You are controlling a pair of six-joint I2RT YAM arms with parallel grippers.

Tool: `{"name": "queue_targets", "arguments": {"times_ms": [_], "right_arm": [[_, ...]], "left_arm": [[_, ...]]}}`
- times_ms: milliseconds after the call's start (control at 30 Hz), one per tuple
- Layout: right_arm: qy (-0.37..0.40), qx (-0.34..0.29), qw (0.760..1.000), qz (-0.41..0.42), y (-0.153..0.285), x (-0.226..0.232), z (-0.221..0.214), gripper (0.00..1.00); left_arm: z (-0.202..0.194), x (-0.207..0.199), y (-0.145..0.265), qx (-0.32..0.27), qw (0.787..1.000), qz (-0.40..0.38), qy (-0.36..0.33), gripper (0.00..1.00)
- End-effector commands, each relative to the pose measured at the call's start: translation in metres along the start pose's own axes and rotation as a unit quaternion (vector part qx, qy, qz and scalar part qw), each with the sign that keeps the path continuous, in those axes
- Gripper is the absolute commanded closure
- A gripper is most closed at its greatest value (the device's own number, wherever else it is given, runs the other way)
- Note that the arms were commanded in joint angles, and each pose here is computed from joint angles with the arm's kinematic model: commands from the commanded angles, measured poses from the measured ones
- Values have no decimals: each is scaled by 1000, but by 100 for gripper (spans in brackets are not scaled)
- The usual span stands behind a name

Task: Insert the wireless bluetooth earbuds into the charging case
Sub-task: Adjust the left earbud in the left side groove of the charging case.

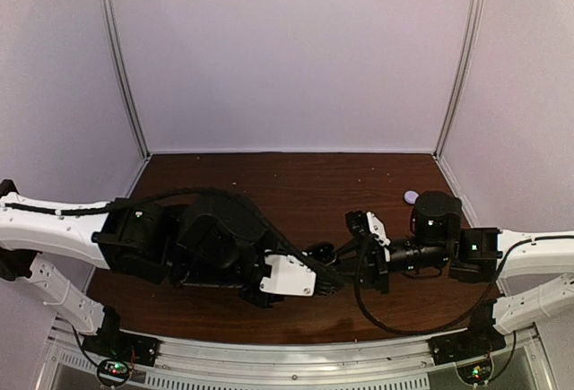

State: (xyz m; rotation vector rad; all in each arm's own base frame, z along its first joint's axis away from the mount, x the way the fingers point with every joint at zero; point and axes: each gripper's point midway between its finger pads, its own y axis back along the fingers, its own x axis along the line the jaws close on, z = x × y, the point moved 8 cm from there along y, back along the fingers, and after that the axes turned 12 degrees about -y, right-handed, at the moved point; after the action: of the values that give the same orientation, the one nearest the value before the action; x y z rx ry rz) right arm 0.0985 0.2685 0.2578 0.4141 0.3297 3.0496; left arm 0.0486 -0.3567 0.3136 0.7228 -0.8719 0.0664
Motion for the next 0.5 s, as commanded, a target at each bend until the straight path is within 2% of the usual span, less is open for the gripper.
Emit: {"name": "queue_targets", "arguments": {"times_ms": [0, 333, 467], "right_arm": [[16, -18, 1000, 18, 3, 9, 9, 100], [20, -16, 999, 29, 2, 15, 10, 100], [20, -14, 999, 27, 2, 15, 10, 100]], "left_arm": [[5, 10, -4, 3, 1000, 29, 4, 90], [2, 16, -7, 0, 999, 39, 5, 93], [6, 17, -3, -23, 999, 29, 3, 93]]}}
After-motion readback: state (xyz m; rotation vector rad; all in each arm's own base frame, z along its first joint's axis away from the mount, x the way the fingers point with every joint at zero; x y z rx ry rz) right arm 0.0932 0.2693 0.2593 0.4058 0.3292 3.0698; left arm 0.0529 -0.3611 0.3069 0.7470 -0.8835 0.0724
